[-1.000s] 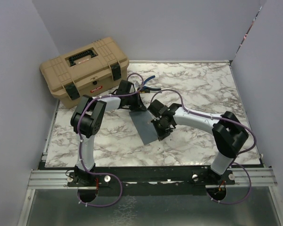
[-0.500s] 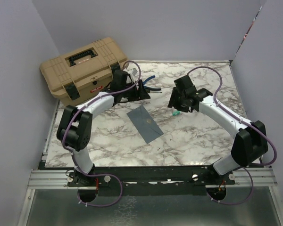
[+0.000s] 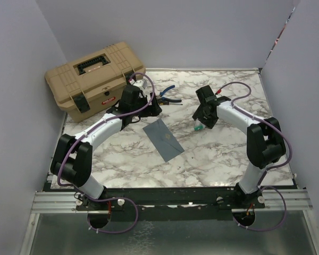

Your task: Place the letter into the envelope and seal it

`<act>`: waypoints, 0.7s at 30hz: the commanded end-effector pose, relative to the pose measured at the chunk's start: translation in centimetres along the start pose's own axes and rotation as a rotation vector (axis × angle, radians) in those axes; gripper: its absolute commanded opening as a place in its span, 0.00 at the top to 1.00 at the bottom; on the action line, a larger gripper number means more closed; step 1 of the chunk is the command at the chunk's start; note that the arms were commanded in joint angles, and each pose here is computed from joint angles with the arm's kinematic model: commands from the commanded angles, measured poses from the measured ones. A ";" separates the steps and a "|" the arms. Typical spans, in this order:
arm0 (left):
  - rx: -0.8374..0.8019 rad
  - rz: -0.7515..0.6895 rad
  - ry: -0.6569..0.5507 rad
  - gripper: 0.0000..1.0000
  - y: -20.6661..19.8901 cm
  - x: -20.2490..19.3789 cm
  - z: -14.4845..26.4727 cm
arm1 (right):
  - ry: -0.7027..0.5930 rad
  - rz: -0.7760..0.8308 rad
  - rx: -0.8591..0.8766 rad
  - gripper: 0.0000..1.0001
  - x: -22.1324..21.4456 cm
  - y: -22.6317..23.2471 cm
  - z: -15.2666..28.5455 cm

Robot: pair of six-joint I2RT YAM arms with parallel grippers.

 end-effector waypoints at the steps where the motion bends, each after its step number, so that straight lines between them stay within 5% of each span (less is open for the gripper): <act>1: 0.045 -0.035 -0.047 0.13 0.3 0.6 0.8 | -0.021 -0.042 -0.062 0.40 0.4 0.3 -1.1; 21: 0.025 -0.047 -0.036 0.14 0.1 0.6 0.7 | 0.015 -0.106 -0.220 0.53 -0.9 -1.0 -4.1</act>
Point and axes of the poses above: each gripper's point midway between its finger pads, its own z axis back along the fingers, its own y axis along the line the jaws close on, x = y × z, the point moved 8 cm from there along z, back along the fingers, and after that the axes turned 1 degree about -z, right-handed, at the moved point
